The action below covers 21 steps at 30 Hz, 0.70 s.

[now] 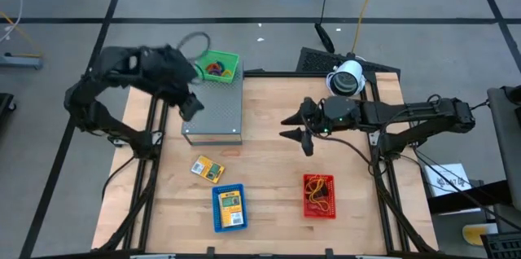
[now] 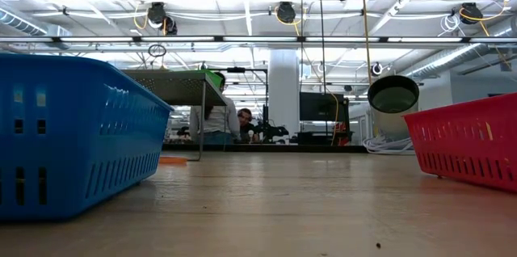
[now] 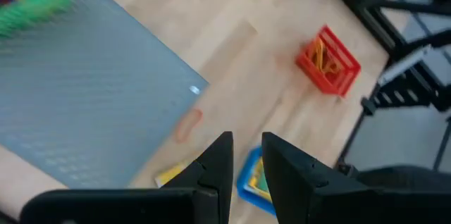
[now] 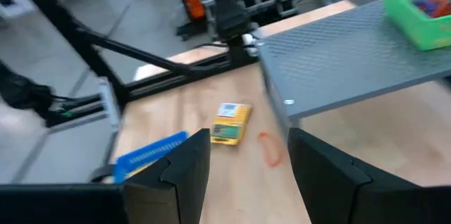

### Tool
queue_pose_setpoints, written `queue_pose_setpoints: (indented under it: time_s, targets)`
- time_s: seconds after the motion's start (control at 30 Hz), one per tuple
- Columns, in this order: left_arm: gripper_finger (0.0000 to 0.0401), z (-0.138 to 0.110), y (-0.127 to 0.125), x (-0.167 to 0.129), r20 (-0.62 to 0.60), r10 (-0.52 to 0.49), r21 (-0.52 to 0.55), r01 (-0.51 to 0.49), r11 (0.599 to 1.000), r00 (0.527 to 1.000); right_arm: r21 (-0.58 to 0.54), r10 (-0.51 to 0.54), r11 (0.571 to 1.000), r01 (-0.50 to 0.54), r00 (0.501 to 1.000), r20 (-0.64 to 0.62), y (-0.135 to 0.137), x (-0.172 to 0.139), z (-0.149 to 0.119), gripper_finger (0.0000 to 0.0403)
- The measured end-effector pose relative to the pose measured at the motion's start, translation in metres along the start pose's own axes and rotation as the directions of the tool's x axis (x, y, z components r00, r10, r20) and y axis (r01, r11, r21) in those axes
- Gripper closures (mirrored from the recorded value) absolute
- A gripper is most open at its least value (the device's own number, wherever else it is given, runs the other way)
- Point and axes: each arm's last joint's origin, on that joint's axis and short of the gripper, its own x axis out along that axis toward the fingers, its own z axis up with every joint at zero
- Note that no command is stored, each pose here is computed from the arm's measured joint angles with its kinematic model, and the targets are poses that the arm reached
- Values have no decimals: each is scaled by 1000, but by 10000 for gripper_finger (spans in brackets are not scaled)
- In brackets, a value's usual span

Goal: Pick & Place Office Desk Supplies
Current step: Adjust the blue bin from the table

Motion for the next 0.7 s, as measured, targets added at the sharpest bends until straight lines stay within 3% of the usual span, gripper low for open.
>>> queue_pose_setpoints:
  time_s: [0.4, 0.53, 0.7]
  targets:
    - [318, -51, -81, 45, -264, -42, 137, 81, 987, 964, 20, 107, 994, -105, 989, -102, 24, -11, -13, 222]
    - [320, -79, -102, 50, -281, -6, 149, 49, 988, 960, 65, 126, 991, -118, 983, -130, 34, -14, -18, 222]
    - [320, -124, -110, 61, -297, 97, 105, -69, 992, 950, 82, 113, 991, -103, 986, -122, 48, -16, -24, 222]
